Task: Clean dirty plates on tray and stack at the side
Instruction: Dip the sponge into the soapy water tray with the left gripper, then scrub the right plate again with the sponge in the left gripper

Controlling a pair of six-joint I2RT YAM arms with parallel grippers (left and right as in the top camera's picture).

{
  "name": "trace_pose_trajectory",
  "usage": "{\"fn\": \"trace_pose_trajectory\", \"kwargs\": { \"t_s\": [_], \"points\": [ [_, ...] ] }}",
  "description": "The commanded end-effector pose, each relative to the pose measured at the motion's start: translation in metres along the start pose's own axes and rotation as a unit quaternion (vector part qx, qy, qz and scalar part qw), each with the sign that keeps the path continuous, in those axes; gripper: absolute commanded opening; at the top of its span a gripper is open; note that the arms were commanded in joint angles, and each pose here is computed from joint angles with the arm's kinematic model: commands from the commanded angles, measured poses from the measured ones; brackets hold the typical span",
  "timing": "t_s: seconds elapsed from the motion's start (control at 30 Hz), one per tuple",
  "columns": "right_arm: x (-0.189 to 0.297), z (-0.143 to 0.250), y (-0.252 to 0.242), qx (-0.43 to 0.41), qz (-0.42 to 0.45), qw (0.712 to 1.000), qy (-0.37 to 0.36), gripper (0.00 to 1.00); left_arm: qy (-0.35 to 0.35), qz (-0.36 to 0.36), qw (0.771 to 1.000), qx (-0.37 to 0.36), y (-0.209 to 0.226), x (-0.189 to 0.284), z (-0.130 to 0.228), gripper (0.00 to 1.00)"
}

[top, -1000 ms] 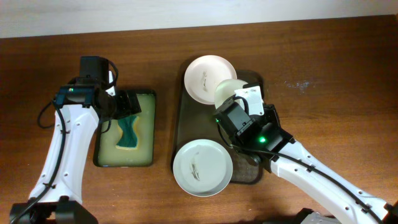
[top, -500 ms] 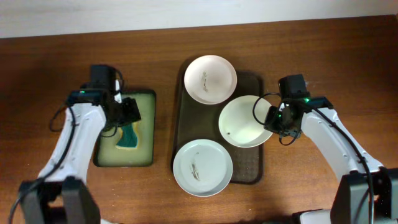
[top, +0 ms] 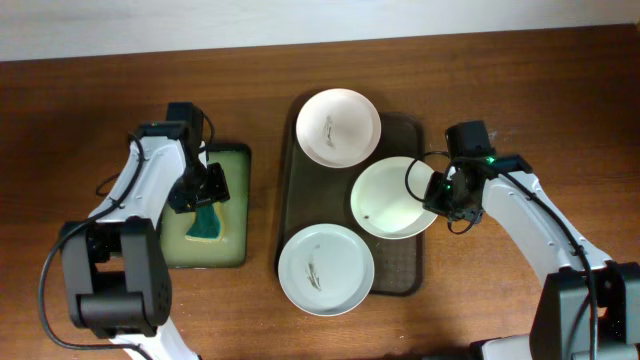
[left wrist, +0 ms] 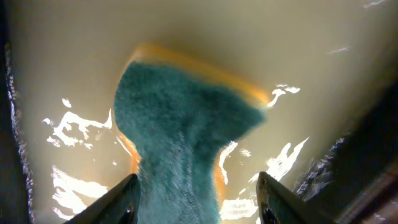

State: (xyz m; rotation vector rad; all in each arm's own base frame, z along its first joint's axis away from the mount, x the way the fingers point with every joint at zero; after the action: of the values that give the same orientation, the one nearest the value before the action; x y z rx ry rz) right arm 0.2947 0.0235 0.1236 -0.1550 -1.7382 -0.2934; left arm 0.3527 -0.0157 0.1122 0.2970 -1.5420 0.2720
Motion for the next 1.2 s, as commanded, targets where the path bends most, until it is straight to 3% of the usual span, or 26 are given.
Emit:
{"fn": "trace_pose_trajectory", "kwargs": {
  "t_s": [0.0,0.07,0.1,0.3,0.37,0.43,0.5,0.6,0.73,0.8,0.9,1.0,1.1,1.17],
  "points": [
    [-0.001,0.001,0.001,0.001,-0.004,1.000,0.003,0.04,-0.011,-0.028,1.000,0.003,0.012,-0.035,0.014,0.41],
    [-0.001,0.001,0.001,0.001,-0.004,1.000,0.003,0.04,-0.021,-0.020,0.999,0.013,0.013,-0.051,0.018,0.03],
    [-0.001,0.001,0.001,0.001,-0.004,1.000,0.003,0.04,-0.019,-0.014,1.000,0.013,0.011,-0.050,0.019,0.00],
    [-0.001,0.001,0.001,0.001,-0.004,1.000,0.003,0.04,-0.068,0.024,0.997,-0.027,-0.025,0.028,0.000,0.00],
    [-0.001,0.001,0.001,0.001,-0.004,1.000,0.002,0.04,-0.058,0.089,0.992,-0.064,-0.060,0.039,0.011,0.00],
    [-0.001,-0.001,0.002,0.001,-0.006,1.000,-0.003,0.04,-0.075,0.196,0.969,-0.127,-0.119,0.068,0.021,0.00],
    [-0.001,-0.004,0.007,0.034,-0.017,0.999,-0.013,0.04,-0.084,0.313,0.926,-0.194,-0.194,0.092,0.054,0.00],
    [-0.008,-0.005,0.020,0.096,0.015,0.995,-0.036,0.04,-0.074,0.344,0.898,-0.264,-0.261,0.084,0.115,0.00],
    [-0.019,0.001,0.022,0.049,0.020,0.998,-0.014,0.04,-0.014,0.357,0.898,-0.258,-0.286,0.051,0.136,0.00],
    [-0.019,0.002,0.022,0.050,0.020,0.998,-0.013,0.04,0.020,0.333,0.913,-0.236,-0.289,0.016,0.136,0.00],
    [-0.019,0.002,0.022,0.050,0.021,0.998,-0.012,0.04,0.026,0.296,0.929,-0.219,-0.286,-0.013,0.131,0.00],
    [-0.019,0.002,0.022,0.050,0.021,0.998,-0.012,0.04,0.027,0.283,0.932,-0.227,-0.288,-0.016,0.139,0.00],
    [-0.019,0.004,0.021,0.050,0.023,0.998,-0.007,0.04,-0.040,0.140,0.970,-0.197,-0.259,-0.047,0.119,0.00],
    [-0.019,0.005,0.021,0.050,0.024,0.998,-0.005,0.04,-0.054,0.088,0.979,-0.175,-0.240,-0.052,0.103,0.00]
  ]
}}
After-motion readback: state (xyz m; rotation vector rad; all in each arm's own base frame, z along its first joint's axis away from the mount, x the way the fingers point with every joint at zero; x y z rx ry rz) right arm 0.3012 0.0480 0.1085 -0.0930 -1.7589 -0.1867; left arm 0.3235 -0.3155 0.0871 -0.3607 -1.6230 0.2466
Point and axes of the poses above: each gripper's point midway between its finger pads, its own x axis back along the fingers, its own y axis along the line the jaws close on, z = x × y, the point moved 7 cm from there along x, back along the fingers, and after that the axes turned 8 degrees about x, right-handed, at the moved point
